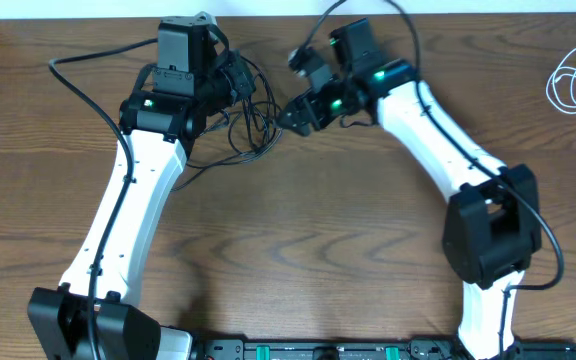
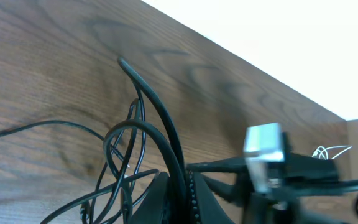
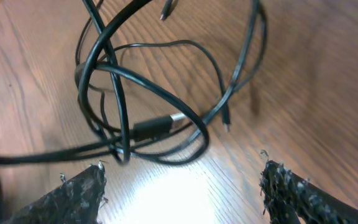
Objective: Untangle cables
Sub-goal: 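Move the right gripper to the black bundle beside the left gripper and grasp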
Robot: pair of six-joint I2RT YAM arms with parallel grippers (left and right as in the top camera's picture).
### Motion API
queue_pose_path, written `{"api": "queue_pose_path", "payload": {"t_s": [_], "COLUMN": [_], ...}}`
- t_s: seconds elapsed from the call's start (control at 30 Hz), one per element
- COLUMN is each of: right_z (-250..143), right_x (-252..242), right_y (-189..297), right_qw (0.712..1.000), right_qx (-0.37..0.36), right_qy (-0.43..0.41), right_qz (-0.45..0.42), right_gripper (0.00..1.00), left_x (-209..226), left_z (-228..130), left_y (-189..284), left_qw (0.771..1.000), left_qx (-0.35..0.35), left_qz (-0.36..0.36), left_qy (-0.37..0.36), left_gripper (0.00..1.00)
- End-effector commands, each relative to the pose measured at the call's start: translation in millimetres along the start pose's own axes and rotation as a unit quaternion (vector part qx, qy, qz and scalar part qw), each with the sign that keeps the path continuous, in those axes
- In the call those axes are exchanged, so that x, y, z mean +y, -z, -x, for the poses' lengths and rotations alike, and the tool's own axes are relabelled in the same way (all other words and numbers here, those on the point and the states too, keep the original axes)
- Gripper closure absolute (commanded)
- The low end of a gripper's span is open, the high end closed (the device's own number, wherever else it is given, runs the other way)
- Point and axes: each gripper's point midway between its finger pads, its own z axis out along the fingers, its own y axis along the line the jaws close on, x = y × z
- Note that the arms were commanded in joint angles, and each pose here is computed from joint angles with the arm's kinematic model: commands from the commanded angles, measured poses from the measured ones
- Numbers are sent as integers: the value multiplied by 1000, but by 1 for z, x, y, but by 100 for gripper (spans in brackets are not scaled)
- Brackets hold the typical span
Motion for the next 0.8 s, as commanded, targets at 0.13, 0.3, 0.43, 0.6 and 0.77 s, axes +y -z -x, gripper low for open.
{"api": "queue_pose_path", "payload": {"t_s": [0.13,0.3,0.43,0.6,0.77], "right_z": [-7,-1,7,8,13], "right_x": [-10,-13,-18,-39,-55], "right_y": [-37,-55,-68,-71,-53], "right_qw": [998,997,995,988,983], "right_qx": [9,-5,-26,-37,-50], "right_qy": [2,22,28,-9,-45], "right_qz": [-55,-78,-96,-151,-170], "right_gripper": [29,35,46,75,99], "left_x": [-1,1,-2,0,22], "left_z": [-4,-7,-9,-12,-3], "left_y": [-1,-1,-1,-1,0], "left_qw": [999,999,999,999,999], "left_qx": [9,16,23,28,4], "left_qz": [-3,1,-8,-4,47], "left_qy": [33,35,35,34,12], "left_gripper": [93,92,93,93,92]}}
